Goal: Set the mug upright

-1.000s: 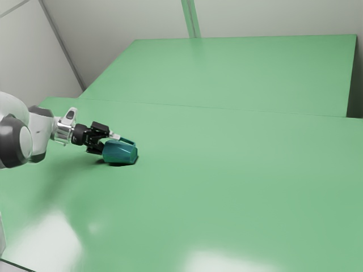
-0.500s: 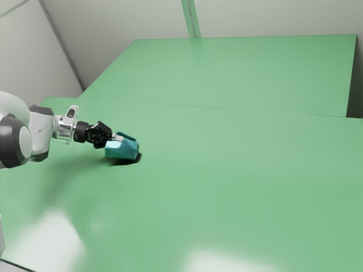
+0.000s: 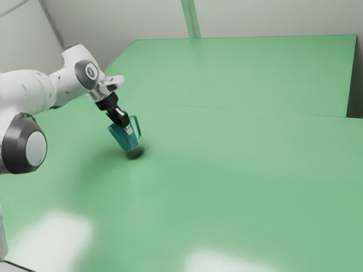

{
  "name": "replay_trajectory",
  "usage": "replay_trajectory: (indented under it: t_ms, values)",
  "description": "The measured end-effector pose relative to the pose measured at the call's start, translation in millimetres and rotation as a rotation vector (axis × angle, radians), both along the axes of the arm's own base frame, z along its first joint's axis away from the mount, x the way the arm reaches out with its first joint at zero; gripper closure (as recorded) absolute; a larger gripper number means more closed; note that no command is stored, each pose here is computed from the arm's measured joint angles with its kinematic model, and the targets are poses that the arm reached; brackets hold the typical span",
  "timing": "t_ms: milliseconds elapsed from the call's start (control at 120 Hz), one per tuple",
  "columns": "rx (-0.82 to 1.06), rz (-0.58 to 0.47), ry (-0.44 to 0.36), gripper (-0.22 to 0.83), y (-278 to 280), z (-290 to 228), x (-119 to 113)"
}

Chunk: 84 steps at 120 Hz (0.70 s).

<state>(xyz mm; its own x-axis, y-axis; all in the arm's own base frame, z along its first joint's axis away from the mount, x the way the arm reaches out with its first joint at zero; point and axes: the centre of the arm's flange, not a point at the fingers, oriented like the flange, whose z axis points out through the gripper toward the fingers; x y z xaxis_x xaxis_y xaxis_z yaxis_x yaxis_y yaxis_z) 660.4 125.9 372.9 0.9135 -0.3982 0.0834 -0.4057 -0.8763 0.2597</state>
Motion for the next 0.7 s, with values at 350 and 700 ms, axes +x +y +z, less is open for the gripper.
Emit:
replay_trajectory:
  t_ms: [350, 700]
  values:
    - [0.311, 0.076, -0.099, 0.77, 0, -36, 4]
    - [0.306, 0.221, -0.2, 0.17, 8, 22, 12]
